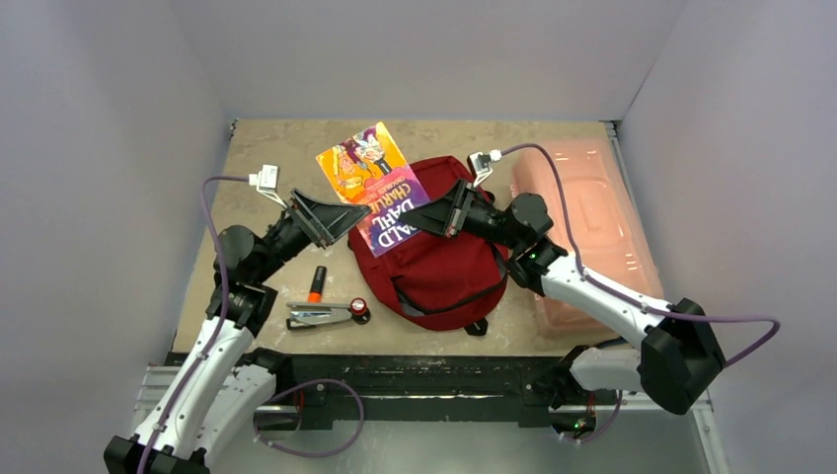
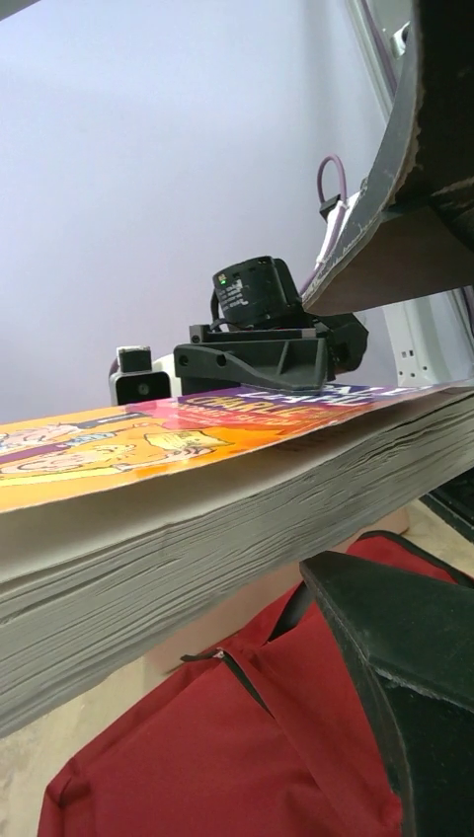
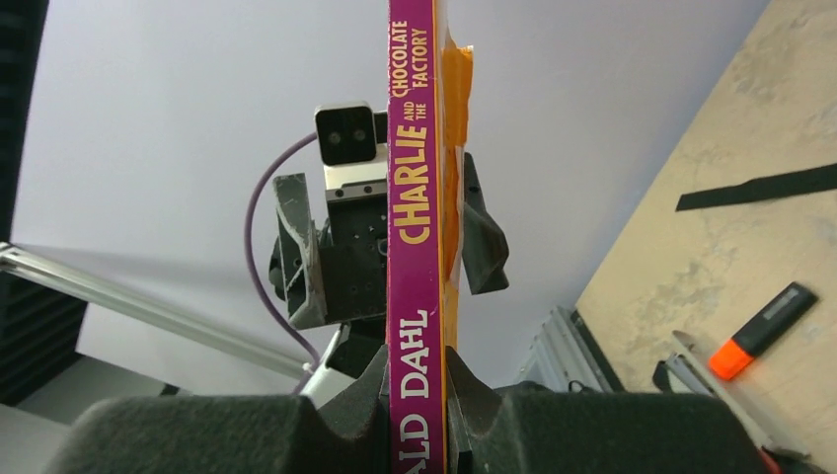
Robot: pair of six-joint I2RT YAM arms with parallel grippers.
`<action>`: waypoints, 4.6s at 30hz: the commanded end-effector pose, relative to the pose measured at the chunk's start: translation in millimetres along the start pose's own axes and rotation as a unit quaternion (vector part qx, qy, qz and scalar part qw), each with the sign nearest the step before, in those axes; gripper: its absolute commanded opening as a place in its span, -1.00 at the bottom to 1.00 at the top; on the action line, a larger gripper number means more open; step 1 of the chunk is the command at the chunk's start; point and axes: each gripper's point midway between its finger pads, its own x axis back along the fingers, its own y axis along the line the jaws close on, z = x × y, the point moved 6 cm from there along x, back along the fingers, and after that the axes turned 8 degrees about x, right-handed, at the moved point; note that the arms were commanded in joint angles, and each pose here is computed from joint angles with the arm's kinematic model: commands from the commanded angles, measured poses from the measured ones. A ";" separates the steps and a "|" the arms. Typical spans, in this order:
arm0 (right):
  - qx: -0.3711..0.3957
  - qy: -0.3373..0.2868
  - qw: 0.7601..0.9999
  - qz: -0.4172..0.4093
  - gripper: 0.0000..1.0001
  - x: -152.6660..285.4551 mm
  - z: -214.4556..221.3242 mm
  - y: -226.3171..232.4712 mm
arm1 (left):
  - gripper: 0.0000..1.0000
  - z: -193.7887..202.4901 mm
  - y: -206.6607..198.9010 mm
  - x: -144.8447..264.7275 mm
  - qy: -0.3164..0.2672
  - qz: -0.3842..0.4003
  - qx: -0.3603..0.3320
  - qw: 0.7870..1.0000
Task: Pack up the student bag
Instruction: Pick up the book from the center of the board, then place the book in the student bag.
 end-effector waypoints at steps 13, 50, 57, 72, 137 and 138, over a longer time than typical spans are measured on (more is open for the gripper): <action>-0.025 0.025 0.995 -0.092 -1.00 5.6 1.9 26.4 | -0.15 -6.5 -16.8 -2.0 -0.021 0.036 0.006 0.999; -0.106 -0.147 0.983 0.026 -0.31 -13.6 8.8 10.1 | -1.00 -4.8 -4.3 -3.2 -0.057 0.128 0.097 0.985; -0.095 -0.131 0.987 0.019 -0.88 -28.3 3.4 18.3 | -1.00 5.5 1.7 -2.6 -0.031 0.095 0.089 0.991; 0.092 -0.243 0.886 0.383 -1.00 76.7 -40.0 7.4 | 0.48 35.9 71.8 45.2 0.006 -0.218 0.023 0.976; 0.087 -0.053 0.944 0.313 -1.00 197.1 42.3 56.4 | -1.00 89.8 49.7 -128.5 0.266 -0.277 -0.446 0.808; 0.080 -0.030 0.947 0.309 -1.00 193.0 49.5 51.3 | -1.00 84.3 42.6 -129.0 0.258 -0.273 -0.457 0.806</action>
